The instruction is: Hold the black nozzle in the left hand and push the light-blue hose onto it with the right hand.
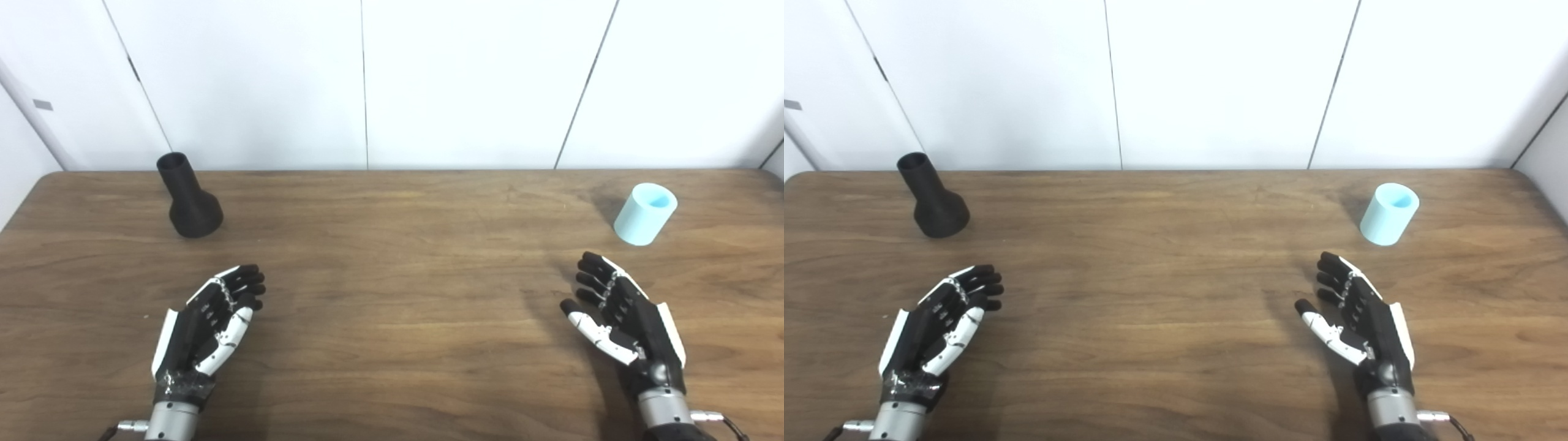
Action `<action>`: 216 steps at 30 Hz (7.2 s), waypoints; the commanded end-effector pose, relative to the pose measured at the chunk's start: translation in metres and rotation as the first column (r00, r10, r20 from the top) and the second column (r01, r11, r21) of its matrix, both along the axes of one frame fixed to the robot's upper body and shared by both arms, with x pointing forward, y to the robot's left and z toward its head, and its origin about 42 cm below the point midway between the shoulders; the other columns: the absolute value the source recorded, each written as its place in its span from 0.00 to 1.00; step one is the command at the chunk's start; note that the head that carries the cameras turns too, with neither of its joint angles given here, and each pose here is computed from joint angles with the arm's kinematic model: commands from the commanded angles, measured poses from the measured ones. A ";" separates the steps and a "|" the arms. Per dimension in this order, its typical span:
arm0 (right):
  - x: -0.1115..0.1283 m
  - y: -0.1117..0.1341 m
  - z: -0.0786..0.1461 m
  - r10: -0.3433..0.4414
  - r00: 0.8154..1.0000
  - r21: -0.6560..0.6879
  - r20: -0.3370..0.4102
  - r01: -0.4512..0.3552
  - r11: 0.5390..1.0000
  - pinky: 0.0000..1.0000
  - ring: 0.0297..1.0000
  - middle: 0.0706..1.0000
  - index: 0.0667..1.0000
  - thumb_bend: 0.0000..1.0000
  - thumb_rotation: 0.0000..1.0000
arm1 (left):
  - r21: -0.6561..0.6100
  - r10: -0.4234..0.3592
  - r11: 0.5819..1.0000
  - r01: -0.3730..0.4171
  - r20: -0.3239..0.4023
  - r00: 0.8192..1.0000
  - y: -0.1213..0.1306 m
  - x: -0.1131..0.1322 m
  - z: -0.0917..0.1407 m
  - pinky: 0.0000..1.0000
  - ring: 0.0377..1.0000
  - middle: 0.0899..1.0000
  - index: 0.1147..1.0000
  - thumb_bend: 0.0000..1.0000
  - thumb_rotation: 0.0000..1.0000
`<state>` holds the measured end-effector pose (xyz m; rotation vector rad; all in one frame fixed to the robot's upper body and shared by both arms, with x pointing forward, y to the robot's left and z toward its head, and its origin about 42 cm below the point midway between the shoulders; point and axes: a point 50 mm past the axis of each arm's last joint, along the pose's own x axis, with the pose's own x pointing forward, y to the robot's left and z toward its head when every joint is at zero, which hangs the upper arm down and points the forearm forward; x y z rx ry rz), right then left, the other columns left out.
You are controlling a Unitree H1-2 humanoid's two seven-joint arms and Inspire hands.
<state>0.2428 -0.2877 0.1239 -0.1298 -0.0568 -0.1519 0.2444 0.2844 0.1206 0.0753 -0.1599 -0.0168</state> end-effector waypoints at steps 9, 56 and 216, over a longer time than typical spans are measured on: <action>0.002 0.000 0.005 0.012 1.000 -0.011 0.001 -0.012 1.000 0.77 0.81 0.81 0.78 0.25 0.11 | -0.010 -0.003 1.000 0.003 -0.003 1.000 -0.001 -0.002 -0.004 0.67 0.71 0.72 0.69 0.26 0.27; -0.006 -0.099 -0.005 -0.021 0.997 -0.072 -0.073 0.015 0.997 0.68 0.77 0.77 0.75 0.27 0.41 | 0.237 0.429 0.873 -0.427 0.046 0.902 0.086 0.027 0.031 0.86 0.85 0.86 0.91 0.79 0.37; -0.020 -0.093 0.002 -0.085 0.996 -0.167 -0.009 0.082 0.983 0.57 0.69 0.71 0.66 0.63 0.68 | 0.854 0.037 0.520 -0.026 0.008 0.999 0.016 0.128 -0.084 0.77 0.45 0.40 0.44 0.50 0.00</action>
